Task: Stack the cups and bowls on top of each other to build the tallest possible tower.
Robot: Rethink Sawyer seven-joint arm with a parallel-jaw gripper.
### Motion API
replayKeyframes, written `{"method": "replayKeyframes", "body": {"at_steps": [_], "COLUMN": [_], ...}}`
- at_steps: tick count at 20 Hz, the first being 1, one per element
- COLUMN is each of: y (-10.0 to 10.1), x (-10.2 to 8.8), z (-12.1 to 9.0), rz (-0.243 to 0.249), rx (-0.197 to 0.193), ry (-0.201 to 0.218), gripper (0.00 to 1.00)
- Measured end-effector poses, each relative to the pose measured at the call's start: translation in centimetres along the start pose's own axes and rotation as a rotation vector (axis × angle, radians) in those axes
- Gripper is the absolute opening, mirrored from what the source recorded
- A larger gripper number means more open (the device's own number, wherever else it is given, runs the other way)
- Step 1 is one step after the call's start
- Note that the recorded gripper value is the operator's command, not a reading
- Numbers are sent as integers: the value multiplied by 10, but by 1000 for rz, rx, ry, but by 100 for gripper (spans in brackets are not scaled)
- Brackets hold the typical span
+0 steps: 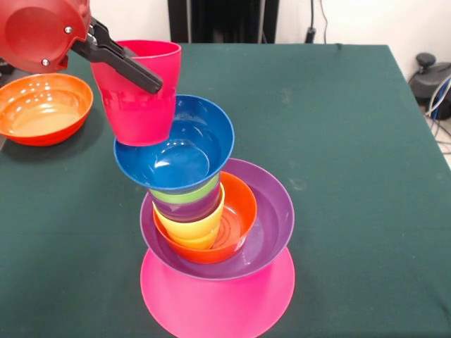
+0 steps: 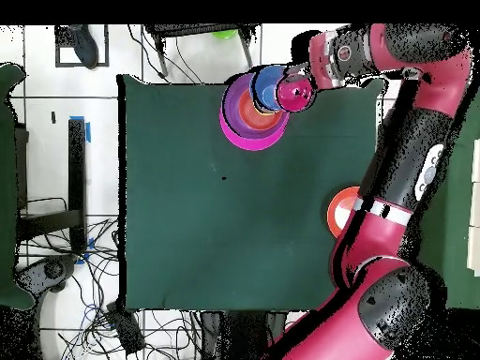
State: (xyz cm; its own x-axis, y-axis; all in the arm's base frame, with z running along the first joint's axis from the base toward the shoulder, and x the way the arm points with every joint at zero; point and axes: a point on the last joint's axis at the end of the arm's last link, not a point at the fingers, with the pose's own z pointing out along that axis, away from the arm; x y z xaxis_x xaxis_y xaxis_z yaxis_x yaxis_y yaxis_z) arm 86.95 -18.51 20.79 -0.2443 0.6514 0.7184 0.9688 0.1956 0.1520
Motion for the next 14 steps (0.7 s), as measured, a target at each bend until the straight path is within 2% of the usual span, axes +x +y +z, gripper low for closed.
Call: {"method": "replayKeyframes", "body": {"at_steps": [6,14], "y": [3,2], "x": [1,-4], "z": [-5,-6], "rz": [0,12], "rx": [-31,-49], "ry": [-34,-52], "gripper": [0,0]}}
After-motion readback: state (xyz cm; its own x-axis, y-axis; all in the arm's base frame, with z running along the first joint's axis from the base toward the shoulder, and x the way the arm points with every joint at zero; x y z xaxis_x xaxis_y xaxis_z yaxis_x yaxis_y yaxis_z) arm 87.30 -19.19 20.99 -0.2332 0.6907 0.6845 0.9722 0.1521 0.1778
